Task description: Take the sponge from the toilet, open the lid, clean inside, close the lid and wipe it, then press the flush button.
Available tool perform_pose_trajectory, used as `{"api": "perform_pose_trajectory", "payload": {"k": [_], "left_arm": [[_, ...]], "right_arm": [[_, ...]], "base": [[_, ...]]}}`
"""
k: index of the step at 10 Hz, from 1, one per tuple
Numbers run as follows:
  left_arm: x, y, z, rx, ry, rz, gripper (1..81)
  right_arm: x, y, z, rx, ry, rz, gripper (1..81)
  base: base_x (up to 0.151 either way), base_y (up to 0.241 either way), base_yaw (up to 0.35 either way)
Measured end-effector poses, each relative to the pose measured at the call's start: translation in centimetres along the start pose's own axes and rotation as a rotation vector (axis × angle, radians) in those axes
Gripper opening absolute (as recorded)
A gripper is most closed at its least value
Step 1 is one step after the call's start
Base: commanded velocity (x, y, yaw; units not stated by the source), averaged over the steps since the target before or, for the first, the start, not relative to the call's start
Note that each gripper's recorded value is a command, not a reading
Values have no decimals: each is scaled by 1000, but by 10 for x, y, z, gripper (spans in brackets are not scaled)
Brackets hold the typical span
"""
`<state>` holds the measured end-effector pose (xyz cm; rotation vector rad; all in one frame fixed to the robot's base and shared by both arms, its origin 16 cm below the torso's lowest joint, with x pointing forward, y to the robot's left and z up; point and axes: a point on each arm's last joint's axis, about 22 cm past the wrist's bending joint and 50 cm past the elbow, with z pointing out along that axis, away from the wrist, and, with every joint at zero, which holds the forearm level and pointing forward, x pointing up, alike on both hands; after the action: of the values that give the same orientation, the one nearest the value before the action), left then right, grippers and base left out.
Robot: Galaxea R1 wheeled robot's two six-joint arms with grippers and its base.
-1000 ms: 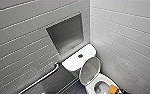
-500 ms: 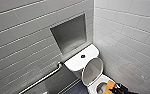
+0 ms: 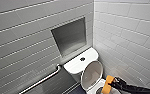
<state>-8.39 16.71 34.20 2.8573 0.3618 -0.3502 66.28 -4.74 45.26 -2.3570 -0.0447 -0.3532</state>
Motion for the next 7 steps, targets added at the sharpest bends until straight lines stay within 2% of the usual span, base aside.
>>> {"api": "perform_pose_trajectory", "payload": {"k": [2, 5, 7], "left_arm": [[13, 1, 12, -4, 10, 3, 811], [21, -2, 33, -2, -4, -2, 811], [30, -3, 46, -3, -6, -2, 811]], "right_arm": [[-1, 7, 13, -7, -2, -4, 10], [-28, 28, 49, -12, -41, 15, 10], [-14, 38, 59, -11, -26, 9, 10]], "base": [[0, 0, 0], [0, 0, 0], [0, 0, 0]]}}
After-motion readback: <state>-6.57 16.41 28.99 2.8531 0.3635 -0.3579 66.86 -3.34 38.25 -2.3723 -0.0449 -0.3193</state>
